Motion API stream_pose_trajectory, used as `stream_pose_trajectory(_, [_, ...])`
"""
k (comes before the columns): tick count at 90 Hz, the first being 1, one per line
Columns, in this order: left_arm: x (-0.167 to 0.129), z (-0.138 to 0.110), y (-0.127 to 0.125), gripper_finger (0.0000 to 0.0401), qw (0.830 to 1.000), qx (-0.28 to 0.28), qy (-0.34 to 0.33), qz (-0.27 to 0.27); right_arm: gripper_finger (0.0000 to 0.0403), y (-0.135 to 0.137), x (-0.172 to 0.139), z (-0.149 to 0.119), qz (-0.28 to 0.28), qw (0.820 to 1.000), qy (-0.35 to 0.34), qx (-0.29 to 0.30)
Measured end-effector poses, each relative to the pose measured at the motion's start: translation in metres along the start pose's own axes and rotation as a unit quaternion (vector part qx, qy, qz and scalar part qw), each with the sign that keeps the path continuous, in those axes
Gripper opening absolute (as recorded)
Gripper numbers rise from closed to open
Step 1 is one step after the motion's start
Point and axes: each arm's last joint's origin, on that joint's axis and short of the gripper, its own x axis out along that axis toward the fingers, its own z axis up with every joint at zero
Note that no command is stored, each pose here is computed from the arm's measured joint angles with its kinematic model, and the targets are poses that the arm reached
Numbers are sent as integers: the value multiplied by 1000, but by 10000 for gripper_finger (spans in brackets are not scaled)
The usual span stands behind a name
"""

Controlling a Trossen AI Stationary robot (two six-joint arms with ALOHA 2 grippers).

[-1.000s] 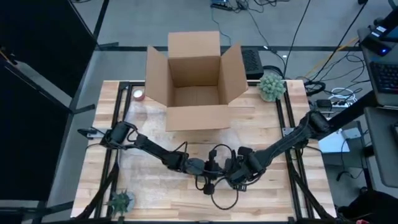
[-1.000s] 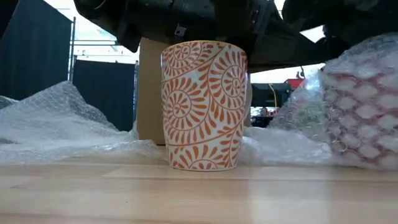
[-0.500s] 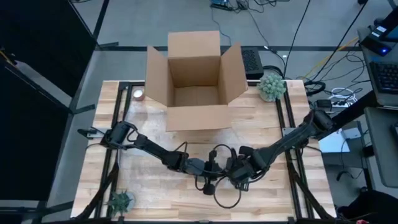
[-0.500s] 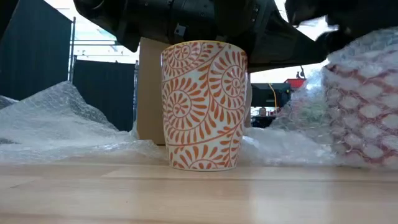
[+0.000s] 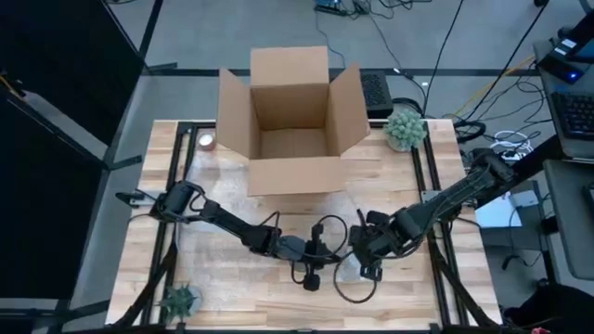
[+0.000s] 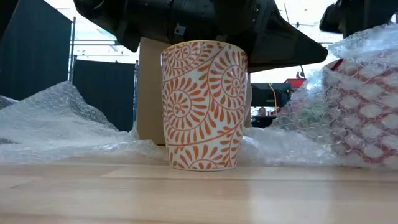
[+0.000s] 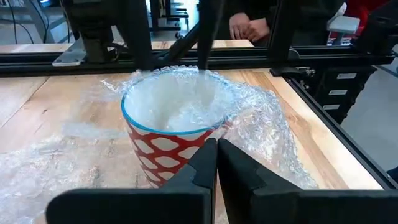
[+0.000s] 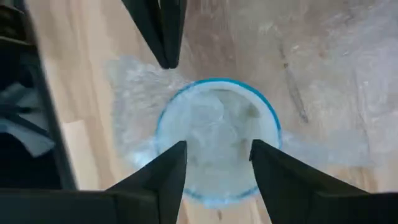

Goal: Wrap mug
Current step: Move the yellow mug to middle left of the table

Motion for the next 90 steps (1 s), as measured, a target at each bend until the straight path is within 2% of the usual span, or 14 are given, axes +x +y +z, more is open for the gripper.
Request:
stream_pose_trajectory(7, [-4, 10, -1, 0, 1000, -1, -13, -2, 167, 5, -4, -6, -10, 1000, -19, 2])
stream_pose_trajectory(19, [-18, 39, -2, 0, 999, -3, -46, -4, 167, 12, 1, -13, -34, 999, -38, -3])
stream_pose_trajectory(24, [-25, 48, -2, 0, 999, -2, -40, -4, 167, 14, 3, -13, -40, 998, -42, -4])
stream_pose_trajectory(31, [-37, 57, 0, 0, 1000, 3, -5, -1, 167, 14, 5, -12, -42, 998, -41, -4])
stream_pose_trajectory(38, [-57, 67, 2, 0, 998, 9, 58, 3, 167, 15, 6, -12, -43, 998, -41, -4])
stream_pose_trajectory(49, [-93, 81, 6, 0, 990, -19, 141, -7, 167, 15, 6, -12, -44, 998, -42, -8])
stream_pose_trajectory(61, [-108, 79, 7, 1, 978, -54, 200, -9, 167, 14, 6, -11, -52, 997, -51, -16])
stream_pose_trajectory(69, [-109, 73, 10, 17, 971, -73, 229, 2, 167, 13, 5, -10, -65, 995, -67, -18])
stream_pose_trajectory(82, [-100, 54, 13, 78, 958, -83, 275, 19, 167, 13, 5, -10, -68, 995, -70, -18])
stream_pose_trajectory(90, [-95, 50, 13, 125, 957, -83, 276, 21, 167, 13, 5, -10, -69, 995, -70, -21])
